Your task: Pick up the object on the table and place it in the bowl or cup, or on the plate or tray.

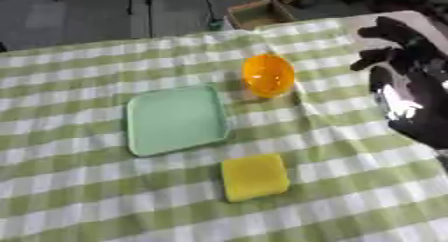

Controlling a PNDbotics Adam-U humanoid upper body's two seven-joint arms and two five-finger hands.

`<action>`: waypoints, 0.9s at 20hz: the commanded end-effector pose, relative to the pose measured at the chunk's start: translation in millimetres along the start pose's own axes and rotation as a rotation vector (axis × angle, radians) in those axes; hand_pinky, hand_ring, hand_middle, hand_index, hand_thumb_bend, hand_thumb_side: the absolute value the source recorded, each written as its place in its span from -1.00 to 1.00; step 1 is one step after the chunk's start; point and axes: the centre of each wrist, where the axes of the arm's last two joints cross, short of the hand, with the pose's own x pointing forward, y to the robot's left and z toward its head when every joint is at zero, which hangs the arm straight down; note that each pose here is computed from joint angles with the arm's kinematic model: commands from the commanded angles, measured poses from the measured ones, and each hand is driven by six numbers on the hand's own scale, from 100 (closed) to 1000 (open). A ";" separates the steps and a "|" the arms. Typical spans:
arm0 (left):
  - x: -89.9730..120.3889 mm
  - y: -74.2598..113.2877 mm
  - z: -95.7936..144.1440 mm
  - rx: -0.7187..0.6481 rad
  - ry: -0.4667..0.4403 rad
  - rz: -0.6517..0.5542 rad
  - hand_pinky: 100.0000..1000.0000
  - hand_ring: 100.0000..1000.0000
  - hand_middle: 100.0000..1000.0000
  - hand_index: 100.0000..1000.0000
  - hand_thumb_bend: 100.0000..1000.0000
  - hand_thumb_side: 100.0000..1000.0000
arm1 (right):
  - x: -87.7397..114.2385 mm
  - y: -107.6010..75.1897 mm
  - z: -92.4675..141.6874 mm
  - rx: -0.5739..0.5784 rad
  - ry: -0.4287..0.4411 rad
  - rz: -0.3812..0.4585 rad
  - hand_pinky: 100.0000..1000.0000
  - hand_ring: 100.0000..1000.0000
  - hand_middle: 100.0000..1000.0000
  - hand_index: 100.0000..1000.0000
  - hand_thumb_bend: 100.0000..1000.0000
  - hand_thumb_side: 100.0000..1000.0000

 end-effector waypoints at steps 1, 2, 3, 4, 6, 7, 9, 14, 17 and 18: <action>5.4 3.2 -4.7 -0.013 -0.032 -0.005 0.04 0.45 0.52 0.66 -0.73 0.82 | 5.5 -17.9 -10.7 0.233 -0.037 0.138 0.76 0.42 0.73 0.97 -1.00 0.01; 5.4 3.1 -4.7 -0.015 -0.032 -0.005 0.04 0.45 0.52 0.66 -0.73 0.82 | 3.5 -18.5 -14.3 0.287 -0.045 0.154 0.76 0.42 0.73 0.97 -1.00 0.01; 5.5 2.9 -4.6 -0.017 -0.032 -0.003 0.04 0.45 0.52 0.66 -0.73 0.82 | 1.0 -17.6 -18.6 0.345 -0.055 0.167 0.77 0.46 0.73 0.97 -1.00 0.12; 5.6 2.7 -4.5 -0.019 -0.031 -0.002 0.04 0.45 0.52 0.66 -0.73 0.82 | -2.3 -16.0 -22.4 0.391 -0.061 0.174 0.77 0.46 0.73 0.97 -1.00 0.12; 5.6 2.5 -4.2 -0.023 -0.031 -0.001 0.04 0.45 0.52 0.67 -0.73 0.82 | -9.0 -10.9 -30.3 0.480 -0.072 0.189 0.78 0.50 0.74 0.97 -1.00 0.21; 5.5 2.8 -4.1 -0.024 -0.031 -0.004 0.04 0.45 0.52 0.67 -0.73 0.81 | -12.6 -6.7 -34.0 0.522 -0.077 0.192 0.79 0.53 0.74 0.97 -1.00 0.31; 5.4 2.6 -3.7 -0.026 -0.030 -0.001 0.04 0.45 0.52 0.67 -0.73 0.81 | -19.4 1.6 -41.0 0.594 -0.082 0.200 0.81 0.59 0.74 0.97 -0.98 0.37; 5.4 2.4 -3.3 -0.031 -0.029 0.003 0.04 0.45 0.52 0.67 -0.74 0.81 | -26.4 21.4 -53.4 0.723 -0.115 0.270 0.83 0.68 0.75 0.96 -0.84 0.48; 5.4 2.4 -3.3 -0.032 -0.029 0.004 0.04 0.46 0.52 0.67 -0.74 0.81 | -27.3 32.7 -58.8 0.770 -0.136 0.334 0.84 0.76 0.75 0.93 -0.67 0.52; 5.4 2.4 -3.2 -0.032 -0.029 0.004 0.04 0.46 0.52 0.67 -0.74 0.81 | -27.2 36.2 -60.2 0.778 -0.140 0.360 0.84 0.76 0.75 0.93 -0.67 0.52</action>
